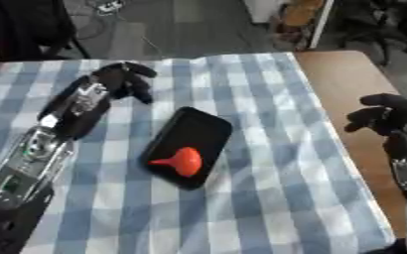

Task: Pick up objects on the table and place them in the box.

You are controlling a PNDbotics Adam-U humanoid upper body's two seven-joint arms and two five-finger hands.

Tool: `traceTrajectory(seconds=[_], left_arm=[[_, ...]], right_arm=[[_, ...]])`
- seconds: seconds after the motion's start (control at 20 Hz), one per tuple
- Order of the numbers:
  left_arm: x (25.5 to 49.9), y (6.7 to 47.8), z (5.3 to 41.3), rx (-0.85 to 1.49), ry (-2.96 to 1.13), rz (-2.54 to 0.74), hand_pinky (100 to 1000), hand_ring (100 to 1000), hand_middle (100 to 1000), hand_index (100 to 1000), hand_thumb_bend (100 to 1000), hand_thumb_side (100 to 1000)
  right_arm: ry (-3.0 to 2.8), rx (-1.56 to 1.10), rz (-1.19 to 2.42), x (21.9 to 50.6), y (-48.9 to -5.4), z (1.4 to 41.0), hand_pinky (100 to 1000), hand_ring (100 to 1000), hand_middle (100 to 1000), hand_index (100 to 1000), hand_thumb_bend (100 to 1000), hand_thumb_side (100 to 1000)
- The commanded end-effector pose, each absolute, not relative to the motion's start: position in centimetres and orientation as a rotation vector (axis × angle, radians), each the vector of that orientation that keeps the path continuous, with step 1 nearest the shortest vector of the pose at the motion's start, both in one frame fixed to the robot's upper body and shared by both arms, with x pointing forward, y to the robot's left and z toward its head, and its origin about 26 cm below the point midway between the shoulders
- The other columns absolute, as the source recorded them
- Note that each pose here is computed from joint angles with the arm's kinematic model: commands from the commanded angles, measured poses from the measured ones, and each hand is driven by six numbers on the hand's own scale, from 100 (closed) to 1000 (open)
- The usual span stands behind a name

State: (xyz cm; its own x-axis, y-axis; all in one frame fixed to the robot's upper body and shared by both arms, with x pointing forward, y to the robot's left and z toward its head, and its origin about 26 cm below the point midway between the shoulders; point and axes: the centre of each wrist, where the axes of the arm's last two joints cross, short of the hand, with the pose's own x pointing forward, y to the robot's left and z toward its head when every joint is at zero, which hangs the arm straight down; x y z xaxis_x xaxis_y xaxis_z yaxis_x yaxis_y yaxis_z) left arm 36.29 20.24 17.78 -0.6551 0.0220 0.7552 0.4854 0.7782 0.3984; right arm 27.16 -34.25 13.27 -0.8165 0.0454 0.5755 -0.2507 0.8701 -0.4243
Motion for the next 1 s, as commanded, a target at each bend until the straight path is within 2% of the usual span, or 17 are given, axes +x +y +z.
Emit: traceTrajectory(seconds=[0.05, 0.3, 0.7, 1.0], left_arm=[[33.9, 22.5, 20.7, -0.373, -2.257, -0.669, 607, 552, 761, 679, 212, 921], [30.5, 25.5, 20.5, -0.399, -2.226, -0.463, 587, 547, 754, 672, 255, 916], [29.1, 30.0, 19.4, -0.319, -2.295, -0.066, 554, 549, 739, 683, 201, 803], [28.2, 32.0, 18.4, -0.284, -2.155, 0.31, 533, 549, 732, 672, 235, 863]], right_arm=[[-2.546, 0.093, 0.992, 27.1, -34.5, 14.0, 610, 695, 769, 873, 100, 461], [-2.545, 0.079, 0.992, 27.1, -34.6, 14.1, 610, 695, 770, 872, 100, 461], [-2.536, 0.062, 0.987, 26.9, -34.9, 13.9, 610, 696, 770, 872, 100, 461], [-2.523, 0.047, 0.982, 26.8, -35.1, 13.7, 611, 696, 770, 872, 100, 461]])
